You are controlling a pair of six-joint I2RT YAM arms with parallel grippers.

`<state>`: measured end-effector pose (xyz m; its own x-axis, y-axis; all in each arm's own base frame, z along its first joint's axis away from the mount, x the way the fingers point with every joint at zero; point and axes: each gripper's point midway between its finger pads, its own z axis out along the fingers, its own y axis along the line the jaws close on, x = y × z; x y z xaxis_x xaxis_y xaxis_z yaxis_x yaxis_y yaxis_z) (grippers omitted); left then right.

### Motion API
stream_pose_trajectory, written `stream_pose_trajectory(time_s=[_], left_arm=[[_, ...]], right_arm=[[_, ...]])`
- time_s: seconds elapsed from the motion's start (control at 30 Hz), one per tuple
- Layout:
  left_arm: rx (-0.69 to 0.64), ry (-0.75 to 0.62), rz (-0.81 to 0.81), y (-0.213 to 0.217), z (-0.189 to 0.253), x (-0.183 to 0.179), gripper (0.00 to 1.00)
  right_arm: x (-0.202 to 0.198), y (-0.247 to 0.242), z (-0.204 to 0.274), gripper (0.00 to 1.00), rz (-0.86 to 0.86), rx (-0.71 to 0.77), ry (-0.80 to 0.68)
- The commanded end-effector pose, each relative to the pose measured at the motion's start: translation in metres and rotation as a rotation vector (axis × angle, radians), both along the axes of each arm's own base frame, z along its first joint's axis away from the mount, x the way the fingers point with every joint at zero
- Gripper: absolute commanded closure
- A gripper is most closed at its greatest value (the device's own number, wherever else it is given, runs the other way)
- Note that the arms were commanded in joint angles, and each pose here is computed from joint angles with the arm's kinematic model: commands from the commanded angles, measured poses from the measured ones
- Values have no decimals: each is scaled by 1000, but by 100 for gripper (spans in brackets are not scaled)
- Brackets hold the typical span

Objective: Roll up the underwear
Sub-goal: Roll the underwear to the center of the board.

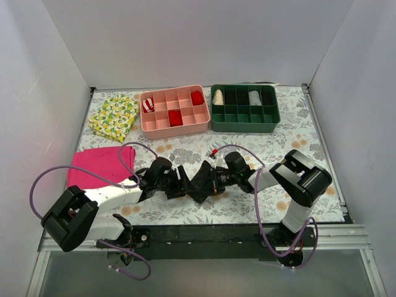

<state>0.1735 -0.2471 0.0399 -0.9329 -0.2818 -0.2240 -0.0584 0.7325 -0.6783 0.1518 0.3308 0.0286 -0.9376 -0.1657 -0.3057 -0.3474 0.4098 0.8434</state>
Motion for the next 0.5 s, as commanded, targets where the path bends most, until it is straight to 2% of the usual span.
stream_pose_trajectory(time_s=[0.0, 0.23, 0.37, 0.47], left_arm=[[22, -69, 37, -4, 8, 23, 39], [45, -48, 61, -5, -1, 28, 39], [62, -33, 93, -2, -7, 30, 46], [90, -22, 121, 2, -12, 33, 55]], right_arm=[[1, -12, -15, 99, -11, -67, -12], [-5, -18, -18, 99, 5, -76, -15], [-6, -18, -18, 99, 12, -74, -20], [-6, -18, -17, 99, 19, -72, -23]])
